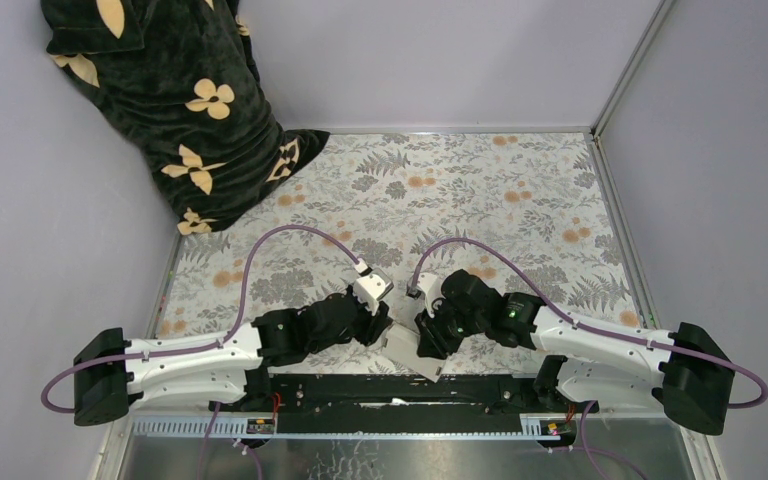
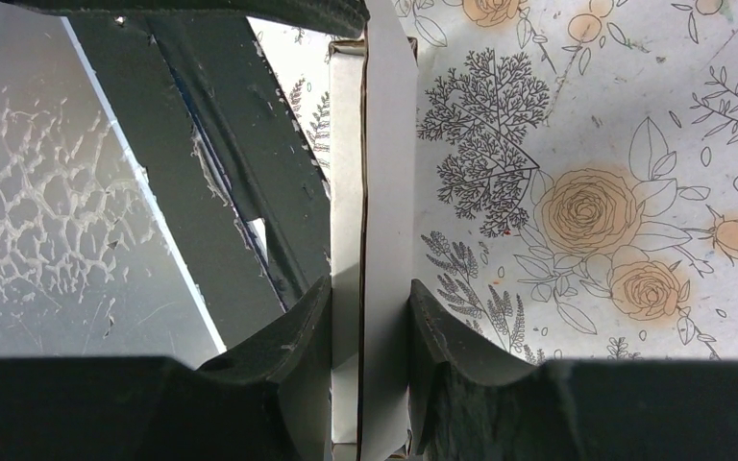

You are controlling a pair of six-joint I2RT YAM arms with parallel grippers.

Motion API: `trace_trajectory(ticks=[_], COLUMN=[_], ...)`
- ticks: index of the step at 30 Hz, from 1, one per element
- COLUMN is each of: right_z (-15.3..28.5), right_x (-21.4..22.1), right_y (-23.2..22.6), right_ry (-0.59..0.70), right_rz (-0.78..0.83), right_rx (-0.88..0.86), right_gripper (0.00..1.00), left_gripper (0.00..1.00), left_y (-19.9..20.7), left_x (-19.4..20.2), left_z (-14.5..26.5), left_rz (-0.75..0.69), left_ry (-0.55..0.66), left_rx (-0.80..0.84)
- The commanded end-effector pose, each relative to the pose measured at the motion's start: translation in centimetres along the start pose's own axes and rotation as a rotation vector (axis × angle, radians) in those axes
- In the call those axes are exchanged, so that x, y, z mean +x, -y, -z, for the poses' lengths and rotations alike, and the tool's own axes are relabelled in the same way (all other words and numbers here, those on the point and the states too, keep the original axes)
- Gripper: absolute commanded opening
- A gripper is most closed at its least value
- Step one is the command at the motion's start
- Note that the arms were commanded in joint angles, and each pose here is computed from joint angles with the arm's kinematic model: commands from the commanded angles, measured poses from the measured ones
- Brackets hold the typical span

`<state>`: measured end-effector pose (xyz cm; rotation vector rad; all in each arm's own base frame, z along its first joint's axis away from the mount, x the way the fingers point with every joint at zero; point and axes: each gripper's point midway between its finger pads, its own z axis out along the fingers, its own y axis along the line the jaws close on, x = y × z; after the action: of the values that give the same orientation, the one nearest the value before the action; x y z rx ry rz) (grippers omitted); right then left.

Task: Fold the paper box
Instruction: Close the paper box at the center of the board.

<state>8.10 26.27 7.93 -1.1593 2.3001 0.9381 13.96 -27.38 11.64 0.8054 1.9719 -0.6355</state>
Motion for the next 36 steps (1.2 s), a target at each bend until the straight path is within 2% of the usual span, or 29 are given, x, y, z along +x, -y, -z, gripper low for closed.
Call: trace_trajectory(ticks=[1,9,14,19,24,30,36], right_z=[1.0,1.1,1.1,1.1,1.1,1.0,0.9], right_x=[-2.6,-2.8,-2.9,-2.9,-3.0,-3.0,-2.9], right_y=[-1.8,-2.0,-2.3,-2.4,-2.3,-2.4,-2.4], right_ry=[0.067,0.069,0.06,0.056,0.055,0.056,0.053], right_rz=[0.039,0.034,0.03,0.031,0.028,0.029,0.027], right_rx=[-0.054,-0.057,-0.07,-0.073,-0.074,-0.076,-0.082], right_gripper=[0.08,0.08,0.08,0.08,0.07,0.07,0.07], left_gripper=[0.47,0.46,0.51,0.51,0.49,0.41,0.39], left_y=[-0.3,0.2,0.6,0.6,0.8,0.7,0.7], left_x=[-0.3,-0.7,-1.2,-1.1,-0.8,-0.8,-1.0], left_z=[0.0,0.6,1.4,1.4,1.1,1.2,1.2], left_rz=[0.007,0.016,0.029,0.028,0.02,0.017,0.017], left_ry=[0.025,0.055,0.099,0.096,0.08,0.082,0.087], left_rx=[-0.025,0.008,0.045,0.046,0.052,0.052,0.048])
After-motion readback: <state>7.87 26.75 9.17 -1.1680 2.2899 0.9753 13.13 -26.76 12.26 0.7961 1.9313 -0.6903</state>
